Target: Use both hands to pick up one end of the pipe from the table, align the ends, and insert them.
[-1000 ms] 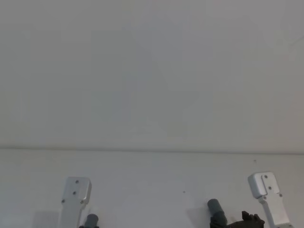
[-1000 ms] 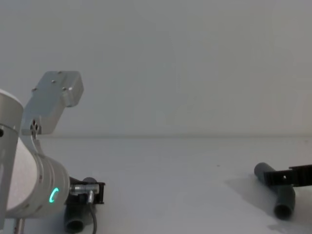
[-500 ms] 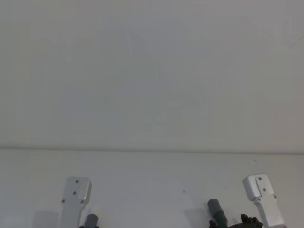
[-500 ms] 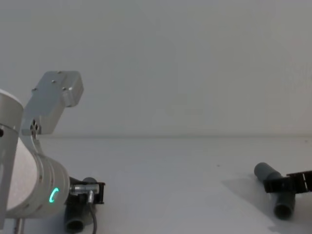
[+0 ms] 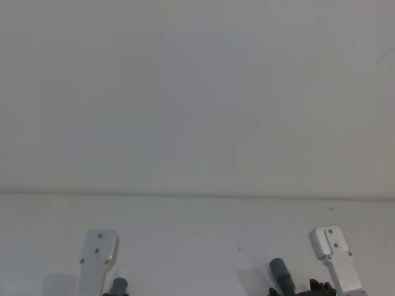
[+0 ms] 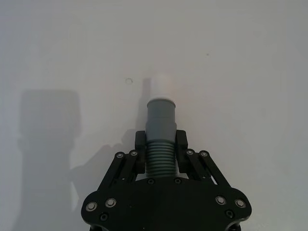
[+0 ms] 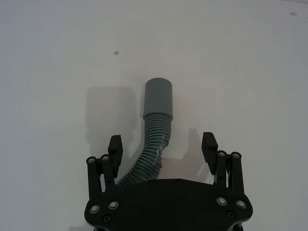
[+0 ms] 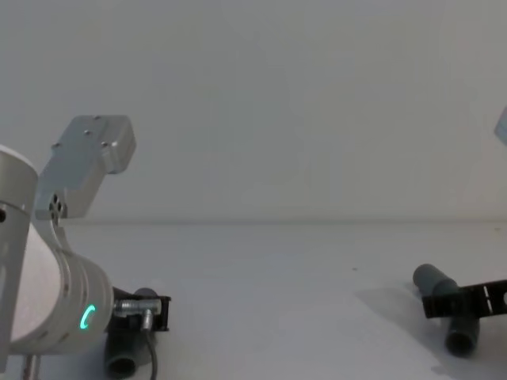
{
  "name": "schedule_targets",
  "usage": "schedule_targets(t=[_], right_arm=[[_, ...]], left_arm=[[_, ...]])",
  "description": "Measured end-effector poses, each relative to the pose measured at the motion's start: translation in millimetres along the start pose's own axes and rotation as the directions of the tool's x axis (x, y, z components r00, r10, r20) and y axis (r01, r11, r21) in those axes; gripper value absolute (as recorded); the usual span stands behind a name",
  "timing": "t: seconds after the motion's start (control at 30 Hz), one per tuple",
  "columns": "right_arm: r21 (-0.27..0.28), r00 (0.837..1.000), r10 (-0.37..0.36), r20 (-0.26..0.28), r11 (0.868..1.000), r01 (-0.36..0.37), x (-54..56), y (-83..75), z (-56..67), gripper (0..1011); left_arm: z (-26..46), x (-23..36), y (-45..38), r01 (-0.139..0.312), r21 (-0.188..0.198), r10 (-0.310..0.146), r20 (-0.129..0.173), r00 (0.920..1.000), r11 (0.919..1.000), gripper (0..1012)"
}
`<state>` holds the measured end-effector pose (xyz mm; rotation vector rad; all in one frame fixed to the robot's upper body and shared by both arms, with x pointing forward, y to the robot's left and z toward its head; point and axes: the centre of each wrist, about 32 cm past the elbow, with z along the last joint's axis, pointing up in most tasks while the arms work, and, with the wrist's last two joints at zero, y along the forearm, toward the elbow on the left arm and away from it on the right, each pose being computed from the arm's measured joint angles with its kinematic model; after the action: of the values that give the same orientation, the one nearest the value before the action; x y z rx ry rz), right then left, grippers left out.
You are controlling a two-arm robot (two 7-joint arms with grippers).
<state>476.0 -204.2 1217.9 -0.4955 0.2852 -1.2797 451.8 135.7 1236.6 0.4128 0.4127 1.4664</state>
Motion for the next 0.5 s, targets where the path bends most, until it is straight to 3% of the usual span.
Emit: schedule_targets(t=[0.37,0.5], right_arm=[[-0.020,1.000,0.002,-0.002,1.000,-0.002,-0.3,3.9,-1.2,996],[-0.023,1.000,0.006,-0.004,1.000,-0.006,-0.3,4.8,-1.5,916]], left_arm=[[0.0,0.0,0.0,0.000,0.000,0.000,0.000,1.0000,1.0000,327],[0.0,0.0,0.0,0.000,0.000,0.000,0.000,1.0000,1.0000,327]])
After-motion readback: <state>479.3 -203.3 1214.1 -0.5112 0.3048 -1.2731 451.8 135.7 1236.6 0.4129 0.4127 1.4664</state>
